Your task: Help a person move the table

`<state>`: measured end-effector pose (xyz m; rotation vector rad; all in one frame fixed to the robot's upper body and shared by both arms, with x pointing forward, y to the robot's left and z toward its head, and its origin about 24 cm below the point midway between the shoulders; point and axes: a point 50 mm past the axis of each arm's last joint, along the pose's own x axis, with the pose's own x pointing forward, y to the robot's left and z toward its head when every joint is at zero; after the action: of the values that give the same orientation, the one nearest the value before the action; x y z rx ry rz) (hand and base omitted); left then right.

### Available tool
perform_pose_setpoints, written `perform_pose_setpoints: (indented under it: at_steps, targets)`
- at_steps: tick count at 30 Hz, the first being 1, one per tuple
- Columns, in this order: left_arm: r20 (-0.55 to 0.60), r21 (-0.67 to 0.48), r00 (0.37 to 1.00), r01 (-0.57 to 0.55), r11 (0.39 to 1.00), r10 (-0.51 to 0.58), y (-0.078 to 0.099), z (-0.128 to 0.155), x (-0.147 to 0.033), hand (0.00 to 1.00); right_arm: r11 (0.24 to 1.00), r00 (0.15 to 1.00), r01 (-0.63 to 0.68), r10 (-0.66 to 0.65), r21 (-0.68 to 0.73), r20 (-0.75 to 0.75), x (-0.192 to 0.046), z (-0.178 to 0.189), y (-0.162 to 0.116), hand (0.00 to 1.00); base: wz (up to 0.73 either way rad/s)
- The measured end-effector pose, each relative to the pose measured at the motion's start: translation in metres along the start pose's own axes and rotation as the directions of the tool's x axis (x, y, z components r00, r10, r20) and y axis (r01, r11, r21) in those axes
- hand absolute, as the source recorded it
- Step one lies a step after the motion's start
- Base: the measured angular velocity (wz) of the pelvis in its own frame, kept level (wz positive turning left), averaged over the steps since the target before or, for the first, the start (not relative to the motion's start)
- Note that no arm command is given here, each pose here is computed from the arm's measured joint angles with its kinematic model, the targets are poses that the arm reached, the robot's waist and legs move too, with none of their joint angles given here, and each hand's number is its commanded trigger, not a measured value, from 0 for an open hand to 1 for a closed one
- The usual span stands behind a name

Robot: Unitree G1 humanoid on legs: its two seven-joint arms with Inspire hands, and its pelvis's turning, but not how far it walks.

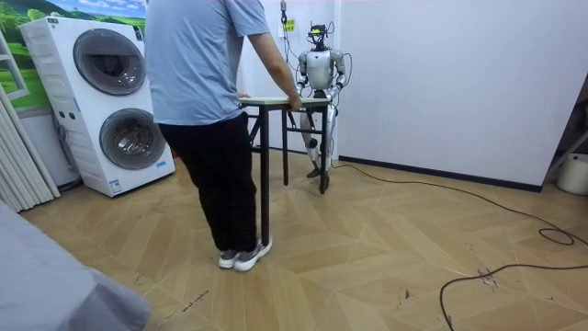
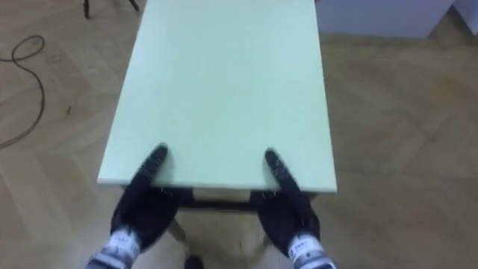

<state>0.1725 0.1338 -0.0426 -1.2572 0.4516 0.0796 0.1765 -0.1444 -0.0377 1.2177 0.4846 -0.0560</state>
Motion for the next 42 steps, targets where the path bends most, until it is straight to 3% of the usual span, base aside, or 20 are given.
perform_pose_setpoints:
  at_steps: [13,19,26,35,42]
  targets:
    - [-0.028,-0.023,1.0,0.004,1.0,-0.004,0.001,-0.008,-0.001,1.0,1.0,1.0,-0.003,0.003,-0.017,0.01,-0.003,0.007,0.0,1.0,0.44]
    - [-0.062,0.042,0.996,0.069,0.997,-0.067,-0.022,-0.009,0.021,1.0,0.999,0.997,-0.033,0.033,0.007,0.074,-0.002,0.024,0.002,1.0,0.2]
    - [-0.079,-0.007,0.997,0.002,1.0,-0.002,-0.003,-0.014,0.018,1.0,1.0,0.999,0.013,-0.013,0.0,0.046,-0.001,0.017,-0.007,1.0,-0.29]
    - [-0.09,0.027,0.996,-0.007,1.0,0.009,-0.003,-0.015,0.018,1.0,0.999,0.997,0.052,-0.052,0.015,0.051,-0.007,0.016,-0.014,1.0,0.23]
    - [-0.068,0.011,0.997,-0.023,1.0,0.024,0.003,-0.014,0.012,1.0,0.999,0.998,0.052,-0.052,0.009,0.031,-0.006,0.009,-0.012,1.0,-0.3]
